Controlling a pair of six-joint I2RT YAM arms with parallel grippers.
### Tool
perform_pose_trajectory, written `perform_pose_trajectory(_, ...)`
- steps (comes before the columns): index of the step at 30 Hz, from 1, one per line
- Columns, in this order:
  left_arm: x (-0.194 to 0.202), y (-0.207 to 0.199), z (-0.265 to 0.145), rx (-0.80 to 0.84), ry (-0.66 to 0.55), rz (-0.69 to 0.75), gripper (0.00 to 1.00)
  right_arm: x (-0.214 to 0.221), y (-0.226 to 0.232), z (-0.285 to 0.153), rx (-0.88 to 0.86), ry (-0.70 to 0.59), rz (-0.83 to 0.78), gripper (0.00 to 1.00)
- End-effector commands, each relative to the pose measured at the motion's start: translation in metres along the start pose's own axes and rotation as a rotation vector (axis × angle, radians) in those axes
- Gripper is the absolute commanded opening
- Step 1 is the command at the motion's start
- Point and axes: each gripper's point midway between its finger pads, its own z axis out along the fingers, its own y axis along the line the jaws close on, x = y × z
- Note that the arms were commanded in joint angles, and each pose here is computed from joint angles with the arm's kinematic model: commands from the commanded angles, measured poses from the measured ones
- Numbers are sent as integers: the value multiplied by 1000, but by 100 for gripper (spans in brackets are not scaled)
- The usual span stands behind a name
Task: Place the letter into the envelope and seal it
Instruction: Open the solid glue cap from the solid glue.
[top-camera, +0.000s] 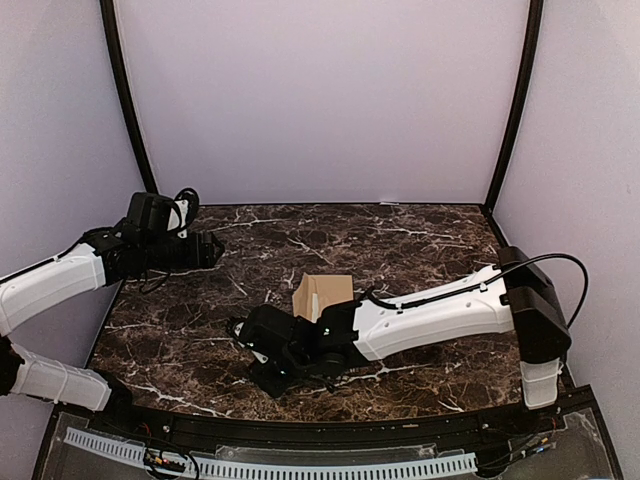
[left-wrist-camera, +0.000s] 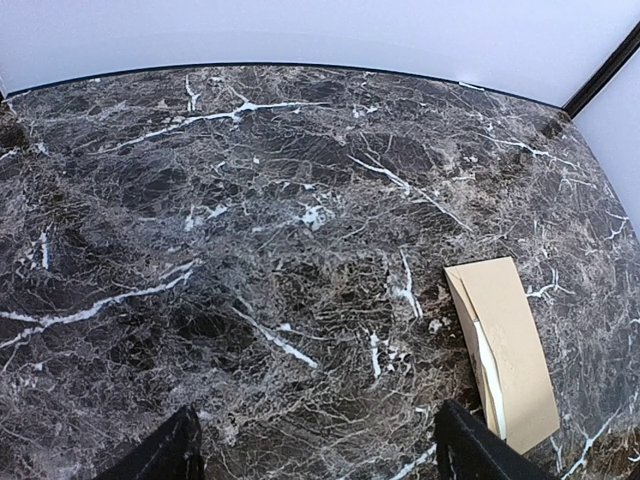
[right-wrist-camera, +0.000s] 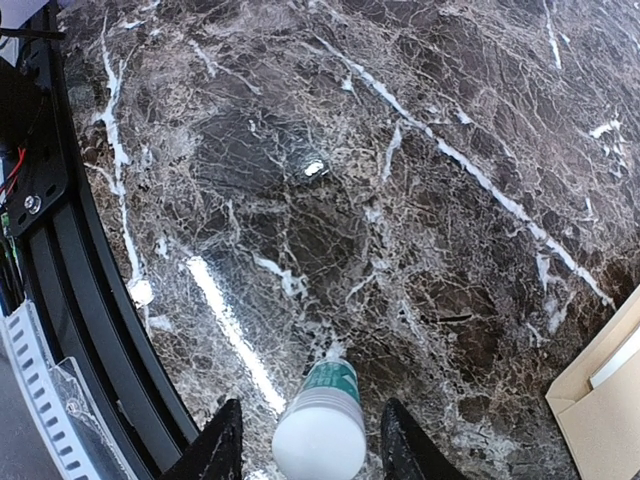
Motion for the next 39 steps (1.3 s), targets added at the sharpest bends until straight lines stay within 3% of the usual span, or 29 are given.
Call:
perform_pose_trajectory(1, 8, 2, 0, 4, 17, -3, 79, -12, 2, -11, -25, -53, 32, 43)
perform_pose_trajectory(20, 12, 1, 3, 11, 34, -6, 79, -18, -4, -19, -61, -98, 87, 45)
perform_pose_trajectory(39, 14, 0, 4, 18, 41, -8, 79, -16, -5, -14, -65, -89, 98, 34)
